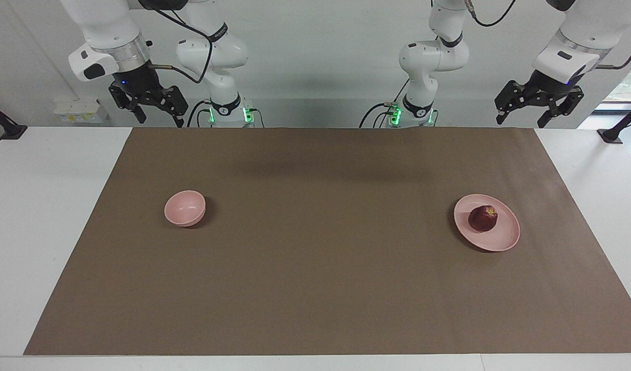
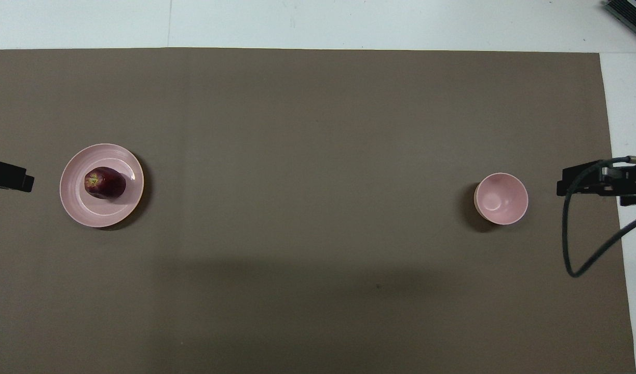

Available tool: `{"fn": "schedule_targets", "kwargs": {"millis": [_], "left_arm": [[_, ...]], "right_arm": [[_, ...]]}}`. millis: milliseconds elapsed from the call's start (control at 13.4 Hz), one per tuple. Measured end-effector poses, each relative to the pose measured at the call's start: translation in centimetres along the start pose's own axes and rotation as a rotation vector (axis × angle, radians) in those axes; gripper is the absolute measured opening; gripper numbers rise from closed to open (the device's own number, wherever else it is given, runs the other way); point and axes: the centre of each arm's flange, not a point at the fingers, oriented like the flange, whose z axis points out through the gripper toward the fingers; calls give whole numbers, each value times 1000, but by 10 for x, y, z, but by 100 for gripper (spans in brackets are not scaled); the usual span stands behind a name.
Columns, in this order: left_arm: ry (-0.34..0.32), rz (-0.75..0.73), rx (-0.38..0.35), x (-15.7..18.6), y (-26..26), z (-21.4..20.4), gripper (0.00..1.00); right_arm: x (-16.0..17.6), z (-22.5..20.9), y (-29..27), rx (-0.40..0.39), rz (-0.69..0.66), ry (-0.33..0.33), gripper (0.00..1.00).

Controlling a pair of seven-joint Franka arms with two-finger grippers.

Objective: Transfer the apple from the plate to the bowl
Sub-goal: 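Move the left gripper toward the red apple on the pink plate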

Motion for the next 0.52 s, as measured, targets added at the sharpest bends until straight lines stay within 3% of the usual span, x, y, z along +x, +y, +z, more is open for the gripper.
{"fn": "schedule_targets", "kwargs": {"millis": [223, 521], "left_arm": [[81, -18, 13, 8, -11, -5, 100], [117, -22, 23, 11, -38, 6, 100]], "right_arm": [[1, -1, 0, 1, 0, 7, 100], [1, -1, 0, 2, 0, 8, 100]]}}
